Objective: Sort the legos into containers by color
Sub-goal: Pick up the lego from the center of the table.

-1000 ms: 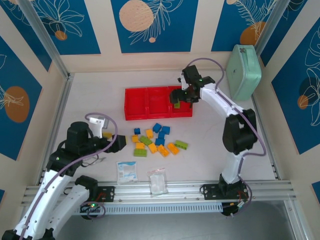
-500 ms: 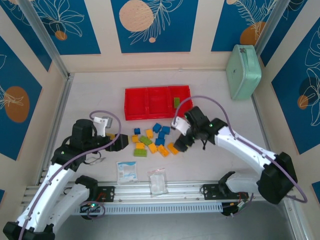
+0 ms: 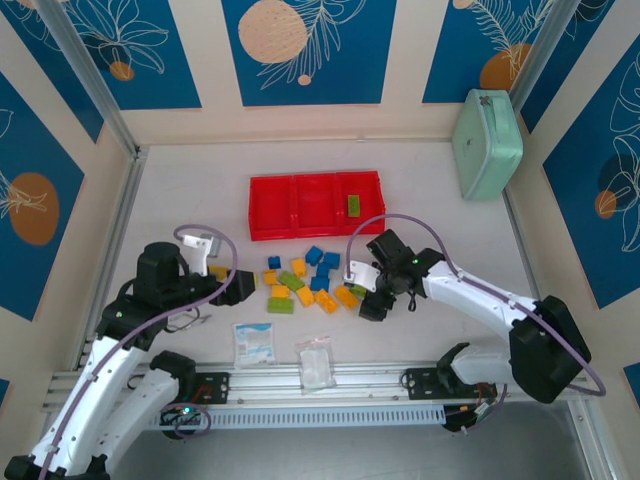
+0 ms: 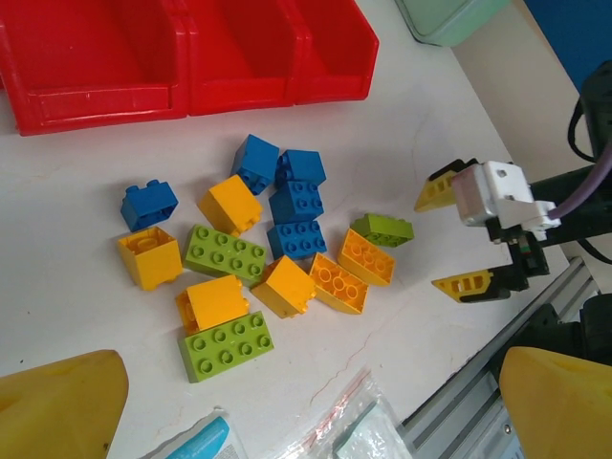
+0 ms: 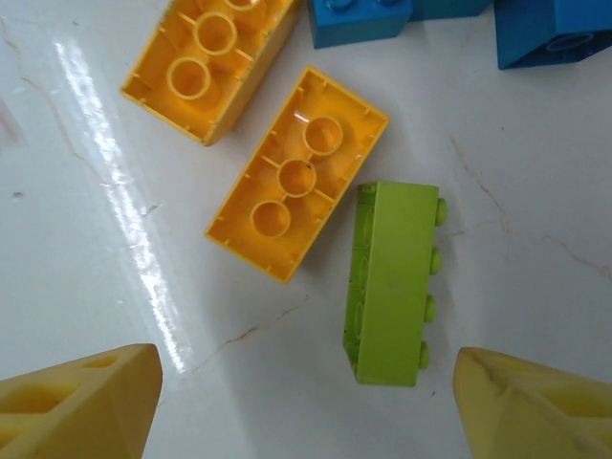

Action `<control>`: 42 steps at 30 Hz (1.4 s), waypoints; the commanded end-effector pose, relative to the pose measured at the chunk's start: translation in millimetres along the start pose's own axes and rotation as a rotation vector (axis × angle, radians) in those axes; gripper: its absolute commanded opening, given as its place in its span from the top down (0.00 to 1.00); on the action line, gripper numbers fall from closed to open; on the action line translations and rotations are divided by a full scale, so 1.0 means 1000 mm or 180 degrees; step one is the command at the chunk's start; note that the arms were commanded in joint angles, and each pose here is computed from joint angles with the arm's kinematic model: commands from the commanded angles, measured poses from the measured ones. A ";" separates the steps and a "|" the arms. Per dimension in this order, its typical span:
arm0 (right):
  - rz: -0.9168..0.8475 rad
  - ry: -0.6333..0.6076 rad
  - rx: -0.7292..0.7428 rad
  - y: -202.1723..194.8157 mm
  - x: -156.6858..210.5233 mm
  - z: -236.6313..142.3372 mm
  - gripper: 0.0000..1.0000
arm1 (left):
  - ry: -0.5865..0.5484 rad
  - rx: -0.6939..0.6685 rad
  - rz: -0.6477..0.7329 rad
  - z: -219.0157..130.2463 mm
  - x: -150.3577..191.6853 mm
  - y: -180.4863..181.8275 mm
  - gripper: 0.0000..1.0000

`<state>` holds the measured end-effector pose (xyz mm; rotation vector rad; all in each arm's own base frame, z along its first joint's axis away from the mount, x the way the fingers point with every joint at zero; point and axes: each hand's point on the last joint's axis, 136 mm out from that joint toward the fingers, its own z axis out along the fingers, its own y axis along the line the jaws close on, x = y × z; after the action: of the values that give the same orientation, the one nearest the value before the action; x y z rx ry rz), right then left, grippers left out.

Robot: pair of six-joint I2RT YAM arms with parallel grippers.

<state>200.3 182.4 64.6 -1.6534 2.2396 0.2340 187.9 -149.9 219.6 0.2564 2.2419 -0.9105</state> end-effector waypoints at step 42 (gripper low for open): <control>0.0282 0.0249 -0.0477 -0.011 0.007 0.050 0.75 | -0.0093 0.0054 0.0102 0.000 -0.002 -0.002 0.01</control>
<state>231.2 182.0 17.1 -1.6387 2.3852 0.2647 188.8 -150.3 216.7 0.2588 2.2328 -0.9113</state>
